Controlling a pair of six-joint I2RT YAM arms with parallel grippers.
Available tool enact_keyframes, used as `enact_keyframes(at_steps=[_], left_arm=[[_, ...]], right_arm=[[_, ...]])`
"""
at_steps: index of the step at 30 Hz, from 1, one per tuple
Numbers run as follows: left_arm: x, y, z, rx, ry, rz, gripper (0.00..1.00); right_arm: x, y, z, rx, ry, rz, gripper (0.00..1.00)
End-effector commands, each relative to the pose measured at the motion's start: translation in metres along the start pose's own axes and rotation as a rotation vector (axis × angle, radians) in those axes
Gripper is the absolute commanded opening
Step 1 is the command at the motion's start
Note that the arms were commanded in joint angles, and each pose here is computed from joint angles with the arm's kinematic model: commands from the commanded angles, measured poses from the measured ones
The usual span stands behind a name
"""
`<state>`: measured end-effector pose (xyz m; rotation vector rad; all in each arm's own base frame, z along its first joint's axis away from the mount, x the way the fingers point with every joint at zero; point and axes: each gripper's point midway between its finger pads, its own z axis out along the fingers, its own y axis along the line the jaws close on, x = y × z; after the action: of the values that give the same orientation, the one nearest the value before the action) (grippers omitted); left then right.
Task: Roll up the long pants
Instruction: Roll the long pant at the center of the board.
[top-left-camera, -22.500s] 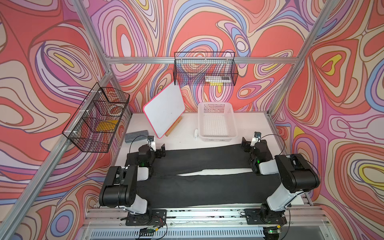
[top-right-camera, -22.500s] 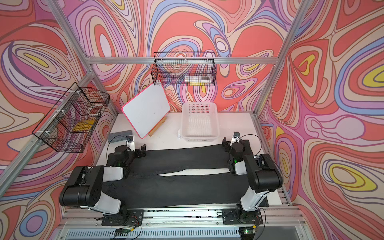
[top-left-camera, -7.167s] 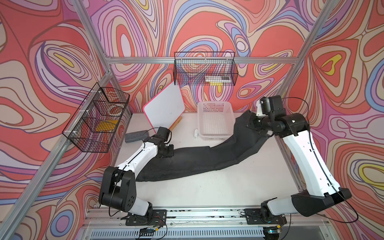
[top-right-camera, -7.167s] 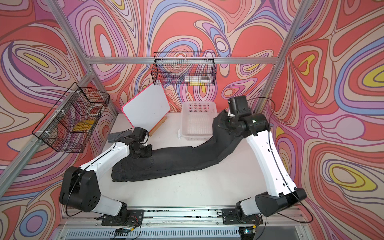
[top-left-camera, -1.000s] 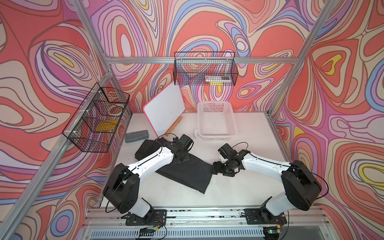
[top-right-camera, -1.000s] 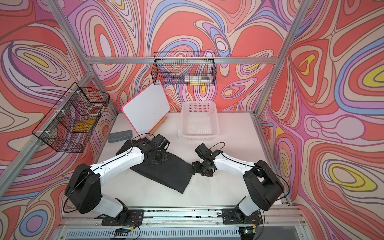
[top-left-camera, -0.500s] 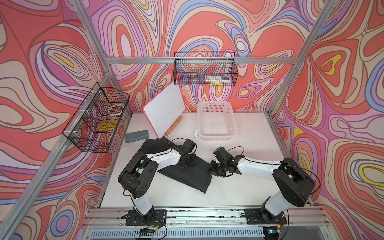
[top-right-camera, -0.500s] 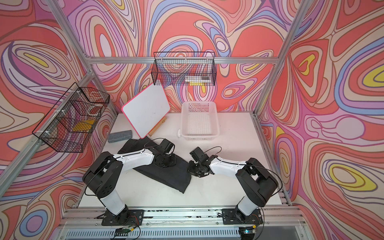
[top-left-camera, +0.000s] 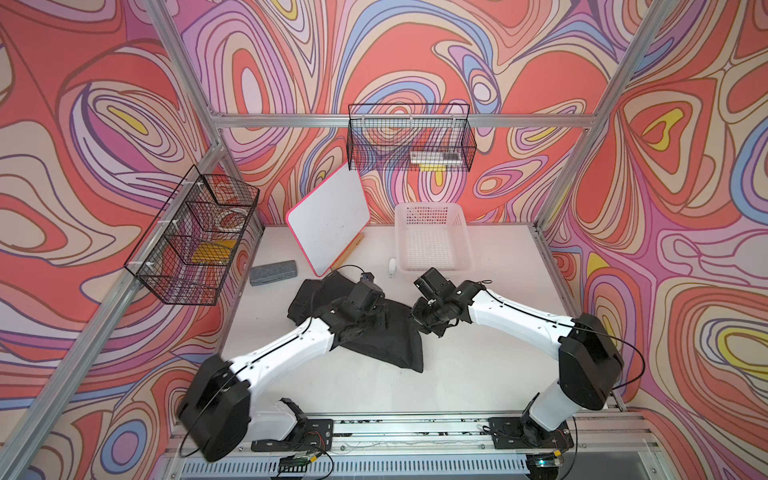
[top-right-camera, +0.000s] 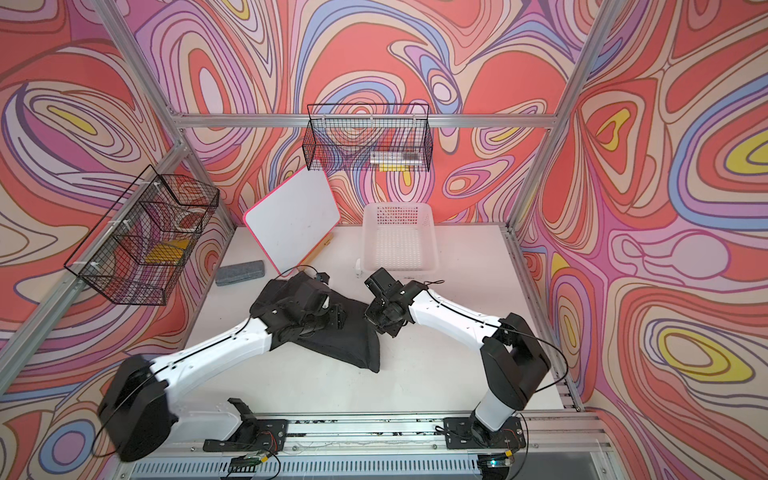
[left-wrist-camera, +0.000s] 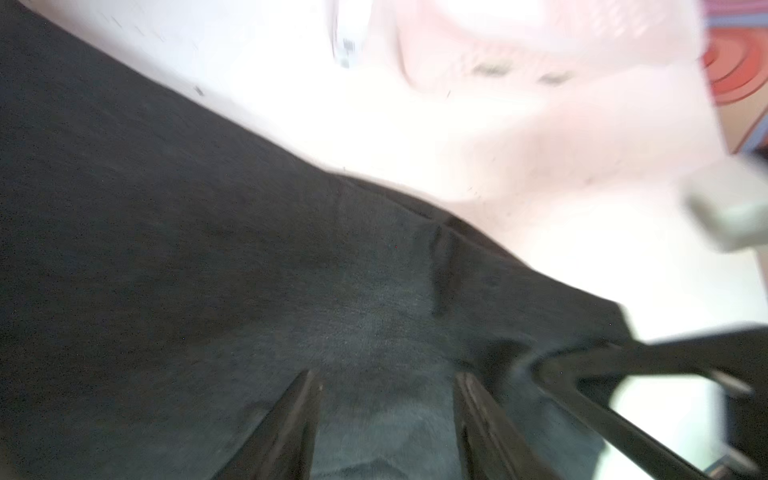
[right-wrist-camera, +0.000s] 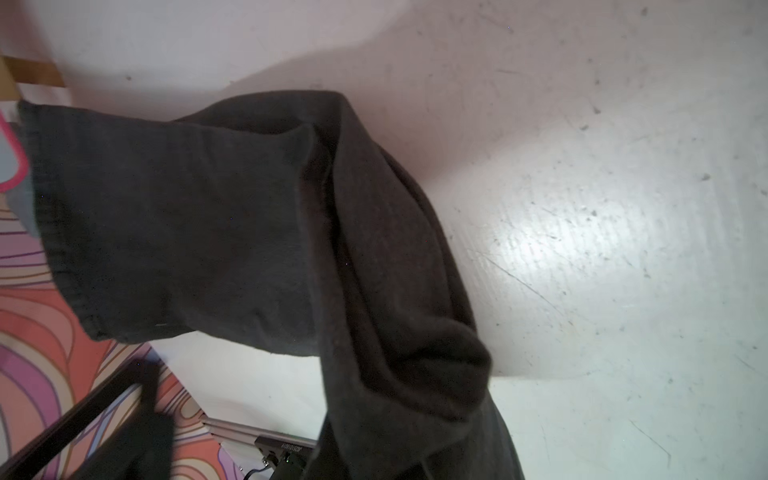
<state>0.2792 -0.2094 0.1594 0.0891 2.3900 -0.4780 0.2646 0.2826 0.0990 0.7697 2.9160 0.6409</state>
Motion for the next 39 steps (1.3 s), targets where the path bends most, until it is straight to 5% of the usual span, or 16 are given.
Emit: enact_keyframes(at_steps=[1, 5, 10, 12, 13, 18, 26, 33, 39], left_arm=[[0.019, 0.015, -0.026, -0.083, -0.049, 0.183, 0.59], [0.049, -0.048, -0.041, 0.052, -0.204, 0.579, 0.62], [0.078, -0.068, -0.019, 0.062, -0.174, 0.727, 0.7], [0.082, -0.087, -0.016, 0.081, -0.198, 0.769, 0.99], [0.084, -0.099, -0.013, 0.095, -0.204, 0.787, 0.99], [0.09, -0.14, -0.006, 0.025, -0.276, 0.794, 0.99], [0.088, -0.134, 0.016, -0.294, -0.347, 0.663, 0.99], [0.088, -0.103, 0.015, -0.361, -0.344, 0.531, 0.99], [0.096, -0.101, 0.032, -0.35, -0.282, 0.546, 0.99]], right_arm=[[-0.01, 0.001, 0.003, 0.051, -0.018, 0.021, 0.0], [-0.018, -0.003, 0.005, 0.052, -0.012, 0.038, 0.0], [-0.035, -0.019, -0.001, 0.039, -0.012, 0.104, 0.0], [-0.04, -0.017, -0.004, 0.019, -0.01, 0.117, 0.0], [-0.042, -0.014, -0.005, 0.007, -0.009, 0.114, 0.0], [-0.045, -0.01, 0.005, -0.032, 0.039, 0.14, 0.0], [-0.036, -0.015, 0.001, -0.075, 0.089, 0.151, 0.0], [-0.033, -0.023, -0.008, -0.104, 0.111, 0.174, 0.0], [-0.029, -0.009, -0.018, -0.158, 0.138, 0.182, 0.0]])
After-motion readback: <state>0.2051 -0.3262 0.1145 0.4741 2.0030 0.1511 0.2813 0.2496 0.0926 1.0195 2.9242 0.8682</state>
